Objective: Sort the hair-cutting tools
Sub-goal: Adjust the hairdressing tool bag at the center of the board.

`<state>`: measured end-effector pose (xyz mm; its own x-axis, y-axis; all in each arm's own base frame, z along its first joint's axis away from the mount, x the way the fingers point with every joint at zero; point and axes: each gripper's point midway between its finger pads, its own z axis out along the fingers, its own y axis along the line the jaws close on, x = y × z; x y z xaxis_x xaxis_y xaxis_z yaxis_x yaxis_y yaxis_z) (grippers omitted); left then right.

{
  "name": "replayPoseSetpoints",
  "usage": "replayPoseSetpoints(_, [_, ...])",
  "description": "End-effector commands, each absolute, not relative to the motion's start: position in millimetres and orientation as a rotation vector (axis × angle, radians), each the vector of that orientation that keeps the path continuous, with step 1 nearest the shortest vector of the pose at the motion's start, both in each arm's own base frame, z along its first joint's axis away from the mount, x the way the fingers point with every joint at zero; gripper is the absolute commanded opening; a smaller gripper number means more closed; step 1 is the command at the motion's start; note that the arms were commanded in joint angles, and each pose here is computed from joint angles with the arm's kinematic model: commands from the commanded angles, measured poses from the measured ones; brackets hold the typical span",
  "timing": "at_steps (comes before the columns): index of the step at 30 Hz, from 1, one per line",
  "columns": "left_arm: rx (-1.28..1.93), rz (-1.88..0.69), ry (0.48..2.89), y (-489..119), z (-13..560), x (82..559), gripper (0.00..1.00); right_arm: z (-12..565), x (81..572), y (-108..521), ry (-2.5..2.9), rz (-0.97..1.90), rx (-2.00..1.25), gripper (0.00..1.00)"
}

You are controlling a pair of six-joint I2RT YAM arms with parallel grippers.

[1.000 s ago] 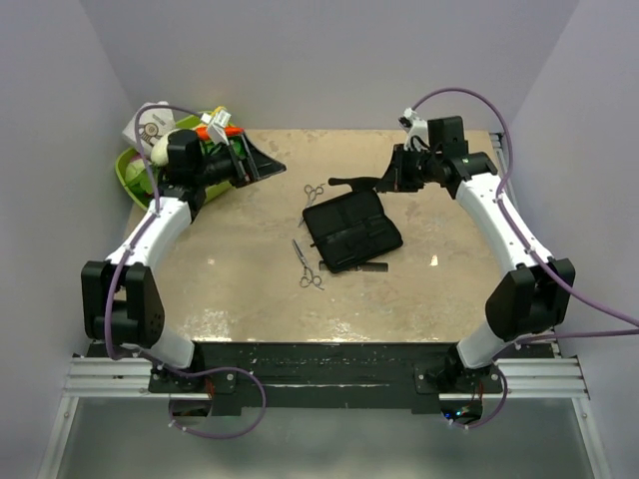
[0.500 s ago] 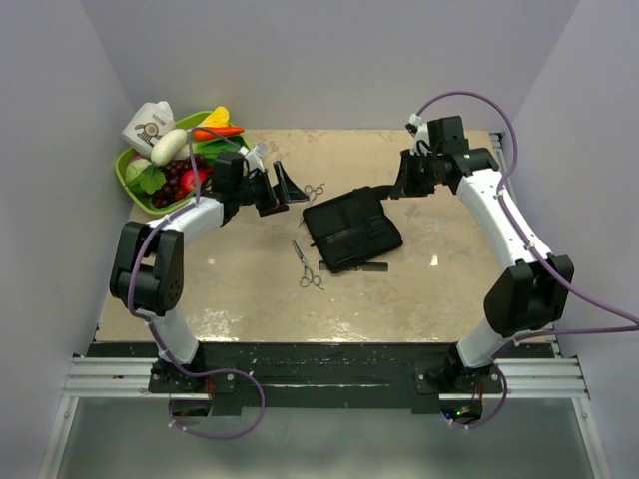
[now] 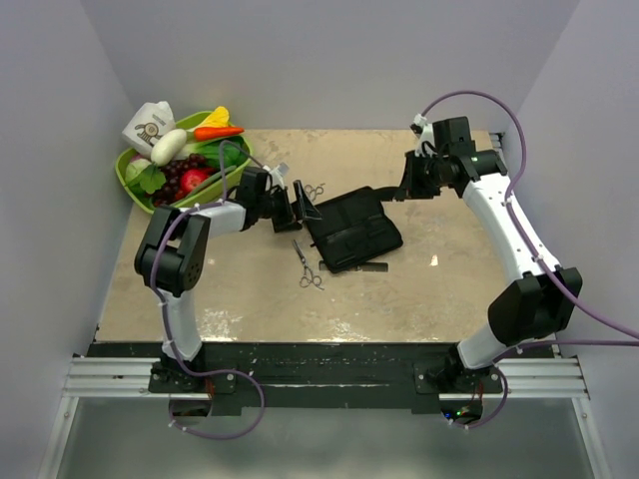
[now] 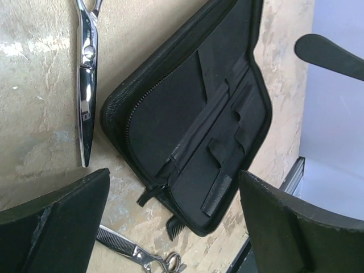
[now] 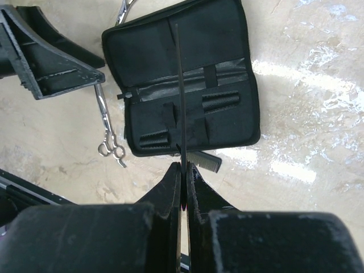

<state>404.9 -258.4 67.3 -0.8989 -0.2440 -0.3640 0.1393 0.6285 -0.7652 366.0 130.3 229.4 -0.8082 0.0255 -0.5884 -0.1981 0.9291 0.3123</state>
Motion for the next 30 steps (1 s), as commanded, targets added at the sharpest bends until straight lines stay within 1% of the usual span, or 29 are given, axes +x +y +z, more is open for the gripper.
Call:
replayPoseSetpoints(1, [-0.032,-1.182,2.330,-267.7,82.3,428.0,0.99,241.2,360.4,125.0,2.441,0.463,-0.118,0.00])
replayPoseSetpoints(10, [-0.020,-1.172,2.334,-275.9,75.6,444.3,0.99,228.7,363.0,127.0,2.461,0.472,-0.118,0.00])
replayPoseSetpoints(15, [-0.006,-1.209,2.318,-285.3,79.0,454.0,0.99,219.6,364.1,128.9,2.473,0.478,-0.127,0.00])
replayPoseSetpoints(22, [0.012,-1.269,2.324,-303.2,74.6,458.0,0.99,208.4,367.5,125.1,2.492,0.447,-0.121,0.00])
replayPoseSetpoints(30, [0.036,-1.279,2.329,-321.0,77.4,464.5,0.99,202.0,365.4,121.9,2.503,0.426,-0.109,0.00])
